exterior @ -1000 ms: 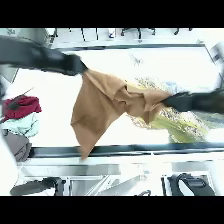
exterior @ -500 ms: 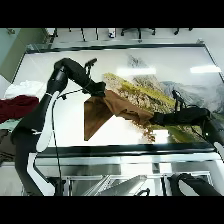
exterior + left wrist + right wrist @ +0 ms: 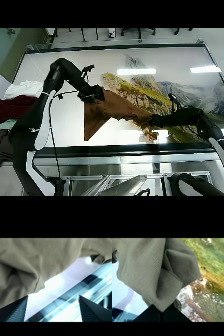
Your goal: Fold the shirts.
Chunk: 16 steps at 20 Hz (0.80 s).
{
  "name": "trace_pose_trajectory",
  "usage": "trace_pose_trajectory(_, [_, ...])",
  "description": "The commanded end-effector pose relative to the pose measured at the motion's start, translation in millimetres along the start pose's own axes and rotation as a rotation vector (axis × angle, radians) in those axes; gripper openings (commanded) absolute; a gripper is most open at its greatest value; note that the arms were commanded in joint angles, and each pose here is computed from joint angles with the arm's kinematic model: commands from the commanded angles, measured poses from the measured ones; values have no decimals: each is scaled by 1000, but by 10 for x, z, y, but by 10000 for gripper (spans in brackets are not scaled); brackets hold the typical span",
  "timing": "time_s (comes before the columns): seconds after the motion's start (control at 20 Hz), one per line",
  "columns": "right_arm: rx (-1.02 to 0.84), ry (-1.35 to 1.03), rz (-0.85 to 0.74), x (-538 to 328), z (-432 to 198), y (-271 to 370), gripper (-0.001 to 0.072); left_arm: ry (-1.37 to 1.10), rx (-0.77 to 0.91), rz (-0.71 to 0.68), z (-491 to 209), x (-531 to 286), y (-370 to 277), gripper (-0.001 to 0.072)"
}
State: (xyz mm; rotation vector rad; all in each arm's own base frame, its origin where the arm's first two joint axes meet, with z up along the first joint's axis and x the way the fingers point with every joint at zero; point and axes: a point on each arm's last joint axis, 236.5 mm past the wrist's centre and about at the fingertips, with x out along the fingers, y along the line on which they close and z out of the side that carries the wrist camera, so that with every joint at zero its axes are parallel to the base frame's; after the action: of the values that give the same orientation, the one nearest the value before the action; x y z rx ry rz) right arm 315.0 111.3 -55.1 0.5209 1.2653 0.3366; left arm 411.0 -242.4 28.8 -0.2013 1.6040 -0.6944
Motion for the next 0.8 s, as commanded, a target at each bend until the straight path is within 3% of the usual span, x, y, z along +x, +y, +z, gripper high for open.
trace_pose_trajectory(0.0, [-17,36,-3,0,-78,-9,21,25,-31,145,-241,-358,327,697])
trace_pose_trajectory(0.15, [-17,37,-3,0,-81,-9,21,-63,-92,157,-271,-332,509,696])
trace_pose_trajectory(0.3, [-15,33,-3,0,-71,-9,21,-78,-181,124,-450,201,732,696])
trace_pose_trajectory(0.5, [-14,34,-2,1,-73,-7,21,-256,-206,-141,-87,613,335,697])
trace_pose_trajectory(0.75, [-15,33,-3,2,-71,-9,21,-383,-139,-139,282,335,149,695])
